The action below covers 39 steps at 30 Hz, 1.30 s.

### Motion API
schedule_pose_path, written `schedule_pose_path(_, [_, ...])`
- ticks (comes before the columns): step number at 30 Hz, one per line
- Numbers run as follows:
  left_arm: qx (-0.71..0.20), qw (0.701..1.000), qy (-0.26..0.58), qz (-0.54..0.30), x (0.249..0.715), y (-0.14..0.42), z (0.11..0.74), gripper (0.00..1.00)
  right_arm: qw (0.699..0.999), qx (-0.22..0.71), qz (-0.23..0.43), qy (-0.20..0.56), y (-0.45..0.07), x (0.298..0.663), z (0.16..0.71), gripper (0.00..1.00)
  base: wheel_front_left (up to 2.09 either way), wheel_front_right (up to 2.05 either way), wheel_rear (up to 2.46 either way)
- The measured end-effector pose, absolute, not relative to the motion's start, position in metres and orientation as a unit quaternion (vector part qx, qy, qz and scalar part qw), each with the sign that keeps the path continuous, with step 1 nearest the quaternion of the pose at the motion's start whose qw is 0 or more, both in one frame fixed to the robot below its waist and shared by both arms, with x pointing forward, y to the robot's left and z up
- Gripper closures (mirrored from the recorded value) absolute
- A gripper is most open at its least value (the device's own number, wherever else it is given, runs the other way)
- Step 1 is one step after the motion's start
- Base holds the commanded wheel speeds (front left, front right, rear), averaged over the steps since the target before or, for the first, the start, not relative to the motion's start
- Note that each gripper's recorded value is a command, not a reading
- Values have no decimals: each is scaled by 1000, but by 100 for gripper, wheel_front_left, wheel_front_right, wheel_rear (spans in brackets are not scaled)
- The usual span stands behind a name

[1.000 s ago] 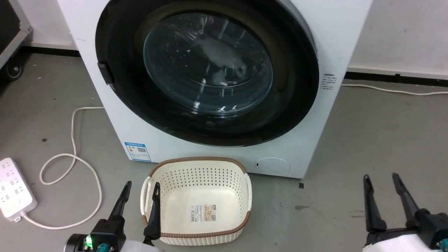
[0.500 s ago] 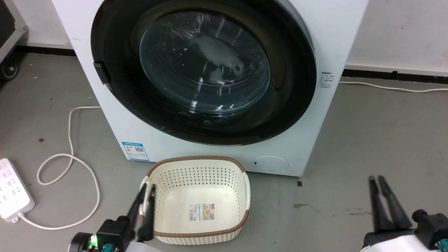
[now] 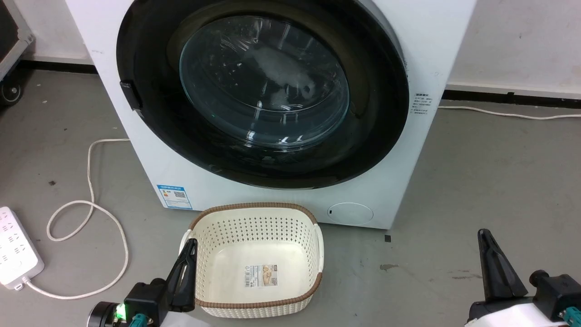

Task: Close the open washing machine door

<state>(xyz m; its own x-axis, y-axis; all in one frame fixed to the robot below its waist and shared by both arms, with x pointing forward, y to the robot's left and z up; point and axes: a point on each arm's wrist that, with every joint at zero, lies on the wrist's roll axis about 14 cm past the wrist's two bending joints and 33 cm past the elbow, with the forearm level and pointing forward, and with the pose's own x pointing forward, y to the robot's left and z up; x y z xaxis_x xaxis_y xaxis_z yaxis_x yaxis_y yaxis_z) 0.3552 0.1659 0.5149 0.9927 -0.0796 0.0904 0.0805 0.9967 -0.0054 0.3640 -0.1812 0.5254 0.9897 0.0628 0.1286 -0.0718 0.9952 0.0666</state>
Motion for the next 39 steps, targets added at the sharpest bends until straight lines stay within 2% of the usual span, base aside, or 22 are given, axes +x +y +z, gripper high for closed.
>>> schedule_pose_path(39, [5, 999, -24, -30, 360, 168, 516, 100, 998, 17, 45, -33, -174, 364, 521, 100, 0, 0, 0])
